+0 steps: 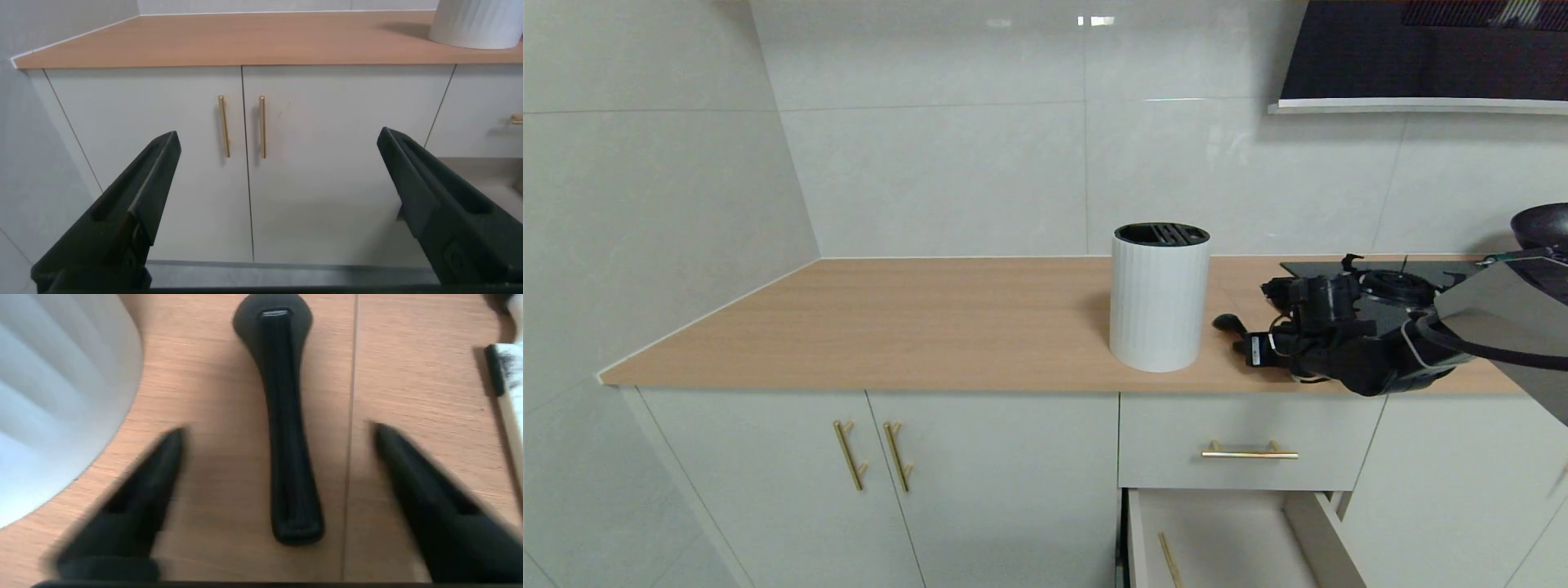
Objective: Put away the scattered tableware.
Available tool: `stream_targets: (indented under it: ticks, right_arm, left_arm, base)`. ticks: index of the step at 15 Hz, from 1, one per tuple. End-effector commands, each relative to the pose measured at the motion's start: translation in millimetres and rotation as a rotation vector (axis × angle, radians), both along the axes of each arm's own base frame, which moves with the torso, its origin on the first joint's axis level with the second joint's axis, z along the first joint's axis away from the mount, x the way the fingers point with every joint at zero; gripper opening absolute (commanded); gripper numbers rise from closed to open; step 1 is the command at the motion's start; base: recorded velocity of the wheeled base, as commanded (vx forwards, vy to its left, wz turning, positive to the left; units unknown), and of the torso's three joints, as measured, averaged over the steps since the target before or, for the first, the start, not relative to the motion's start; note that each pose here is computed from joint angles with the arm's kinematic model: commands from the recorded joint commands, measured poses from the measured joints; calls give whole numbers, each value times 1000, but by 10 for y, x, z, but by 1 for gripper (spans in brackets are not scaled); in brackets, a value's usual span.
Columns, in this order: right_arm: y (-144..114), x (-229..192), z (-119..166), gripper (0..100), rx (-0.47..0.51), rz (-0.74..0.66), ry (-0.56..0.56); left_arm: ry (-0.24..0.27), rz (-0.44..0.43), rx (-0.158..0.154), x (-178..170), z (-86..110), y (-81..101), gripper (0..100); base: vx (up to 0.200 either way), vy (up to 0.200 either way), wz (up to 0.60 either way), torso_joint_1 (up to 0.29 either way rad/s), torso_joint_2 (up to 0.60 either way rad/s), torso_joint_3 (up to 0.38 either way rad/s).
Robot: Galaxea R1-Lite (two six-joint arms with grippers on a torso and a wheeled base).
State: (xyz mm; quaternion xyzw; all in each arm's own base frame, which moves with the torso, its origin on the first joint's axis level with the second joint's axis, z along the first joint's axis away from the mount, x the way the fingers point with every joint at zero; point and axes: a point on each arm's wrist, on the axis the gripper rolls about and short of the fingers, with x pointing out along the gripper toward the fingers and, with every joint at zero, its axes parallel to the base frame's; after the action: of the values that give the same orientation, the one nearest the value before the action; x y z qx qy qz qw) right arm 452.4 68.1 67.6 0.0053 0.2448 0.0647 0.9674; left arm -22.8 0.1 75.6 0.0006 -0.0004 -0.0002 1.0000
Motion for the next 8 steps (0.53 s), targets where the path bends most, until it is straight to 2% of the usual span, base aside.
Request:
stream_targets:
  ticks: [1, 5, 8]
  right_arm:
    - [10, -6, -20, 0, -1, 3, 7]
    - [14, -18, -4, 0, -4, 0, 12]
    - [21, -89, 142, 0, -10, -5, 26]
  left_arm:
    - [-1, 0, 0, 0, 0, 0, 100]
    - [-1, 0, 0, 0, 0, 0, 100]
    - [-1, 0, 0, 0, 0, 0, 100]
  base:
    - [0, 0, 0, 0, 0, 0]
    - [0, 0, 0, 0, 0, 0]
    - [0, 0, 0, 0, 0, 0]
